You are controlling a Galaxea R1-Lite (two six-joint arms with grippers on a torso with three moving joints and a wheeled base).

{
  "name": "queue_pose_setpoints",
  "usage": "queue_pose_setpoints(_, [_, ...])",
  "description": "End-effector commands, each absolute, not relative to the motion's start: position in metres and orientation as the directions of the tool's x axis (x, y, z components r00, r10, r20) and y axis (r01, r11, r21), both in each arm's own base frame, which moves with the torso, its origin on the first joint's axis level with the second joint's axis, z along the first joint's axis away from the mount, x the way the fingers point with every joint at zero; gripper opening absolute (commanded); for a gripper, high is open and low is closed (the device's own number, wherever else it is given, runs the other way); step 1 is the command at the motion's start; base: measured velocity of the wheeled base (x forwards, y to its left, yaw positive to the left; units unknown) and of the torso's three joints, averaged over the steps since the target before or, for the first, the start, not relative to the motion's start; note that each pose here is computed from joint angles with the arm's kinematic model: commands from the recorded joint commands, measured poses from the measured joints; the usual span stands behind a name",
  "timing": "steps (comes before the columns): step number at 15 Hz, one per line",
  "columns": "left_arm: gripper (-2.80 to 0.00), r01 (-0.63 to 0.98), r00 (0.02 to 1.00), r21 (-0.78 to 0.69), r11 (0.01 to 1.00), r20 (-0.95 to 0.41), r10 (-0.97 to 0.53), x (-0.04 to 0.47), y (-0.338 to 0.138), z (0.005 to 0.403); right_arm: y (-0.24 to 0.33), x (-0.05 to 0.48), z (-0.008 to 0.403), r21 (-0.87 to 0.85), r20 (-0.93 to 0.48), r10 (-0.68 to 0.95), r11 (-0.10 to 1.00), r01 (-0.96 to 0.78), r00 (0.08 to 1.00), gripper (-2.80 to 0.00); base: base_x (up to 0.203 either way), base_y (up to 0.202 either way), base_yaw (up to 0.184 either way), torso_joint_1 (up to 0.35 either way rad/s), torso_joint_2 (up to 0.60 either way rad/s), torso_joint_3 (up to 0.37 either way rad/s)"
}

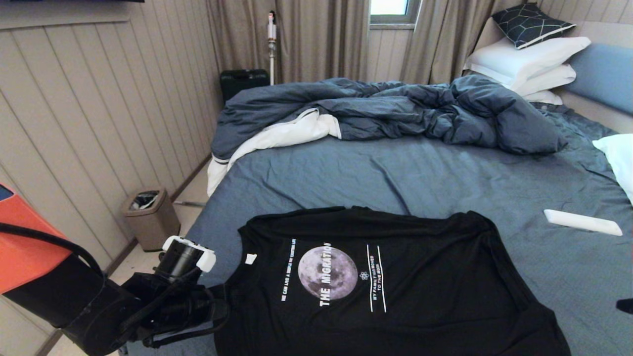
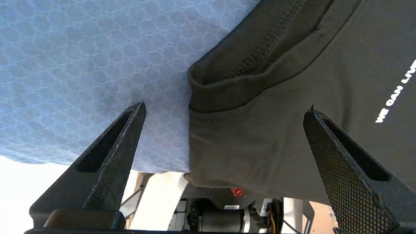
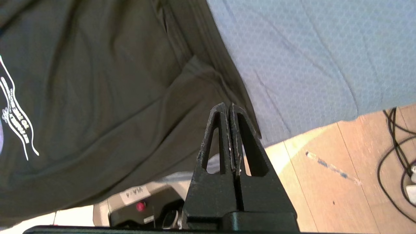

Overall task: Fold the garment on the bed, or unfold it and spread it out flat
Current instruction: Fold the black T-shirt

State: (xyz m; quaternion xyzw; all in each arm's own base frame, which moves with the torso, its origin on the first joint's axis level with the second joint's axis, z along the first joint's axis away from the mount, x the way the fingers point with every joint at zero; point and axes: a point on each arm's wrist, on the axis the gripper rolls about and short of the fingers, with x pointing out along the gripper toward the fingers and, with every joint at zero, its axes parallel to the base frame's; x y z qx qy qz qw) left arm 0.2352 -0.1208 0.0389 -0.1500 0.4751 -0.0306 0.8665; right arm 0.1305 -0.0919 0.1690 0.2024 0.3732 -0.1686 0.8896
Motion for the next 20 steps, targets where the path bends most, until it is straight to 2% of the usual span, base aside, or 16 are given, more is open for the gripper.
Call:
queue_pose_setpoints(1, [0.0,-0.087,0.547,-0.292,0.953,-0.813,-0.199,0.235,-0.122,0.039,-0.093,0.131,0.172,0.234,-0.726,-0.152,0.863,0.448,0.671,-2.8,0.0,0.0,0.0,0.0,0.0,0.0])
queue_pose_setpoints(4, [0.0,-0.087,0.543,-0.288,0.954,-0.817,-0.197,0.233,-0.121,0.038,-0.093,0.134,0.178,0.228,-0.715,-0.162,0.866,0.445,0.68,-2.8,0.0,0.0,0.0,0.0,0.0,0.0])
queue_pose_setpoints(8, [0.0,-0.087,0.545,-0.288,0.954,-0.815,-0.196,0.233,-0.121,0.038,-0.088,0.127,0.16,0.184,-0.76,-0.137,0.892,0.412,0.636,-2.8,0.0,0.0,0.0,0.0,0.0,0.0])
queue_pose_setpoints(20, [0.0,-0.087,0.543,-0.286,0.954,-0.817,-0.195,0.234,-0.122,0.036,-0.083,0.122,0.159,0.18,-0.755,-0.134,0.898,0.4,0.641,-2.8,0.0,0.0,0.0,-0.011,0.03,0.022])
